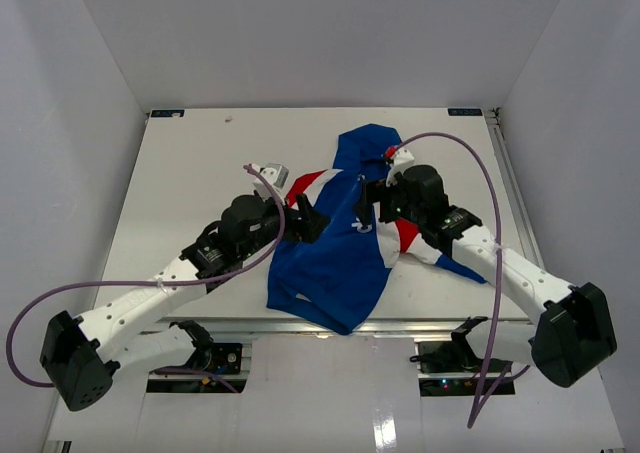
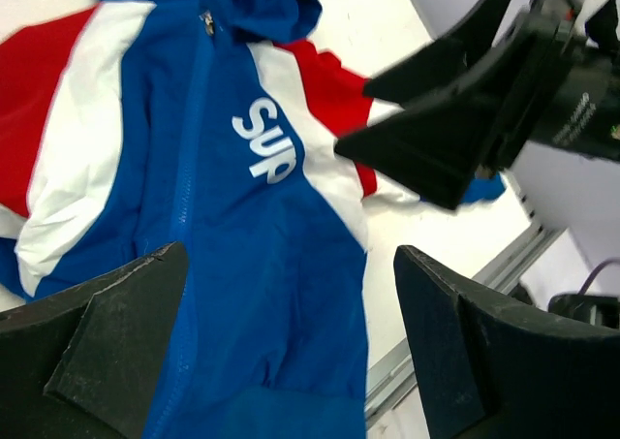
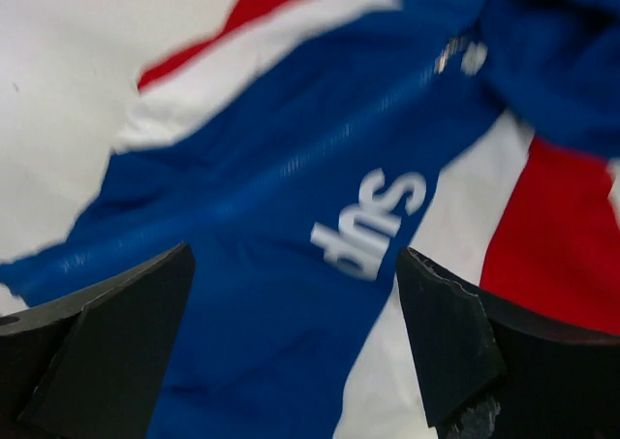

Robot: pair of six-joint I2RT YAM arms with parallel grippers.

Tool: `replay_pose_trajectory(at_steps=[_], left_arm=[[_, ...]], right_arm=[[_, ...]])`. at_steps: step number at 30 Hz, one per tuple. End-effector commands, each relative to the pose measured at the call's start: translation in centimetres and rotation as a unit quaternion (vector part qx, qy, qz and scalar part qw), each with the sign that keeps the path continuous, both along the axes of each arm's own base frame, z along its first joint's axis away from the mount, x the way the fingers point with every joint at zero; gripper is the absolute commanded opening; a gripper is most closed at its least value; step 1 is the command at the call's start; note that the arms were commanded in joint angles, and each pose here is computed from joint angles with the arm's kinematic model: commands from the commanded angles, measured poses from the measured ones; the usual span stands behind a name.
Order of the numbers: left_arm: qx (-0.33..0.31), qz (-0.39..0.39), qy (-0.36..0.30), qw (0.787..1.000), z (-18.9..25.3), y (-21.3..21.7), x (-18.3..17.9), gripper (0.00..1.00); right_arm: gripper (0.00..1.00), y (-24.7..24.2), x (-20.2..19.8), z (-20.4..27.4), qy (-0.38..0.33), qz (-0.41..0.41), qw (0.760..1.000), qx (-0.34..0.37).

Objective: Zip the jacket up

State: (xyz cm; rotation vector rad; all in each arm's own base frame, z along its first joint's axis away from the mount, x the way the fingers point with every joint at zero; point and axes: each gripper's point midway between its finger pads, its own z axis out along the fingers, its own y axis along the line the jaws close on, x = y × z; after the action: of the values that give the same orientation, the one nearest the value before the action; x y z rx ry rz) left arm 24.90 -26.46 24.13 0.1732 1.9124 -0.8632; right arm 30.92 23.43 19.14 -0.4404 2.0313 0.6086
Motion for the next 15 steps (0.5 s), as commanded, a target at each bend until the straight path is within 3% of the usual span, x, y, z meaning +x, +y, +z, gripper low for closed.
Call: replay_pose_trajectory(at_steps=[1,7,15], left_arm=[[0.022,-0.070,-0.048,0.996,-0.6,-1.5,-0.6,0.98],[-0.011,-0.076,-0.137,0.988,-0.4,-0.2,-1.9,0.98],[-0.029,-0.087,-0.182,0.979,-0.2,1.2,-3.7,0.98]], right_arm=[[0.90,-0.3,-5.0,-2.0,0.040,0.008,0.999,-0.020],[0.90,-1.7,-8.2,-0.6,-0.003,-0.018,1.000,-0.004],[0.90,-3.2,-9.0,2.4,-0.069,-0.036,0.996,0.051]])
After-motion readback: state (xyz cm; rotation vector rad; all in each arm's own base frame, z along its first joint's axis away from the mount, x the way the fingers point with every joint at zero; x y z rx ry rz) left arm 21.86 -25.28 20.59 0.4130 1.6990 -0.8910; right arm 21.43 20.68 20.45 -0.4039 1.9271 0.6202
